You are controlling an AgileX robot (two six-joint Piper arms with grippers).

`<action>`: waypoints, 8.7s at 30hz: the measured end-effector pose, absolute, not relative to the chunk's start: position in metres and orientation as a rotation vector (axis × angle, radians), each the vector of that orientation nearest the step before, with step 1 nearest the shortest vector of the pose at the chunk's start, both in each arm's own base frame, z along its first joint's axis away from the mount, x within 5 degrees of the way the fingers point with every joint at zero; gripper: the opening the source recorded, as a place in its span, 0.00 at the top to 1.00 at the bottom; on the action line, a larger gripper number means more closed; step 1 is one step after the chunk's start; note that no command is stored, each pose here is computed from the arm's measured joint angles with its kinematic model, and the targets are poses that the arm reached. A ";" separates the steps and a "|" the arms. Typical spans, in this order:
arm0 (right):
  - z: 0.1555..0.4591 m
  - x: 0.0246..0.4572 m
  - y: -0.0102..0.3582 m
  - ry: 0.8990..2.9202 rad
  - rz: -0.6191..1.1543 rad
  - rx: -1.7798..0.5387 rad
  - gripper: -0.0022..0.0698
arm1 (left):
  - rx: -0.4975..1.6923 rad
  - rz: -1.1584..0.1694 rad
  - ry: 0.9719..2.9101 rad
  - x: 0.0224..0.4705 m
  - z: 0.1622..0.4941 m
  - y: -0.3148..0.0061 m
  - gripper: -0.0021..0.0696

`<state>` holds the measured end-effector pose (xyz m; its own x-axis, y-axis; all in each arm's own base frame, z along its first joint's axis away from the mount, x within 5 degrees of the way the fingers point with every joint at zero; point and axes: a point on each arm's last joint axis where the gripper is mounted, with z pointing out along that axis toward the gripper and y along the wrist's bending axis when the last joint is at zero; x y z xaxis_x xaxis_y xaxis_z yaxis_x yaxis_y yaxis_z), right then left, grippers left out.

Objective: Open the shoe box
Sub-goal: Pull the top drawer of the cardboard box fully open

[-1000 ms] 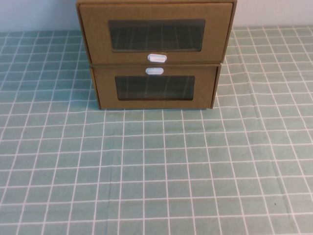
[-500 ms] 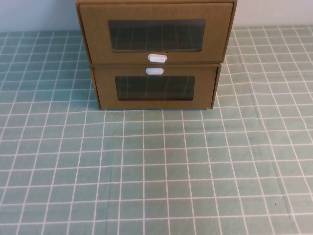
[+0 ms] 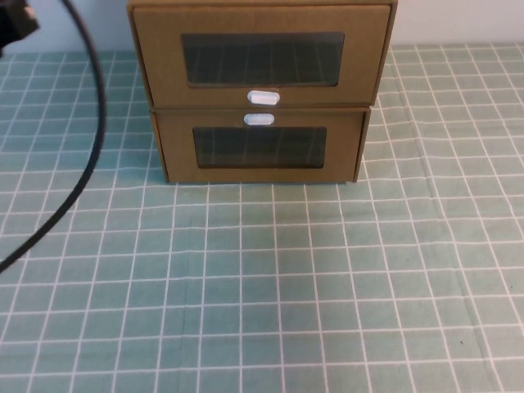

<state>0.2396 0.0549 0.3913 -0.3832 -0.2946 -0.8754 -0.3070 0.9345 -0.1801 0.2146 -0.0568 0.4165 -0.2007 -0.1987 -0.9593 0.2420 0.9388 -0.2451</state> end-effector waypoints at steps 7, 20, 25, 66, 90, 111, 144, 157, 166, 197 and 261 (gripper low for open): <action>0.348 0.262 0.109 2.010 -0.041 -0.925 0.99 | 0.312 -0.396 1.889 0.252 0.434 -0.081 0.98; 0.309 0.254 0.182 1.821 -0.049 -1.445 0.99 | 0.534 -0.745 1.841 0.366 0.430 -0.144 0.98; 0.292 0.258 0.194 1.850 -0.026 -1.491 0.99 | 0.606 -0.800 1.880 0.407 0.401 -0.168 0.98; 0.270 0.285 0.296 1.492 -0.593 -1.220 0.64 | 0.530 -0.873 2.069 0.429 0.370 -0.176 0.98; 0.257 0.349 0.311 1.504 -0.653 -1.171 0.48 | 0.515 -0.882 2.075 0.429 0.372 -0.176 0.98; 0.249 0.354 0.324 1.475 -0.674 -1.194 0.95 | 0.514 -0.881 2.080 0.429 0.372 -0.176 0.98; 0.244 0.212 0.307 1.478 -0.640 -1.353 0.96 | 0.538 -0.904 2.112 0.424 0.372 -0.177 0.98; 0.237 0.208 0.303 1.633 -0.552 -1.334 0.85 | 0.544 -0.911 2.119 0.423 0.372 -0.177 0.98; 0.282 0.195 0.288 1.660 -0.368 -1.227 0.50 | 0.528 -0.910 2.121 0.423 0.372 -0.176 0.98; 0.425 0.105 0.106 1.733 -0.053 -0.966 0.98 | 0.859 -0.602 1.853 0.241 0.544 -0.118 0.98; 0.394 0.085 0.093 1.887 0.112 -1.053 0.99 | 0.113 -0.079 1.734 0.053 0.198 -0.008 0.98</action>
<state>0.0848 0.0928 0.3943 -0.1893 -0.6187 -0.7625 -0.7044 0.6265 -0.3335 0.0526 -0.0075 0.1975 -0.1629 0.0309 -0.9862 0.1210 0.9926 0.0111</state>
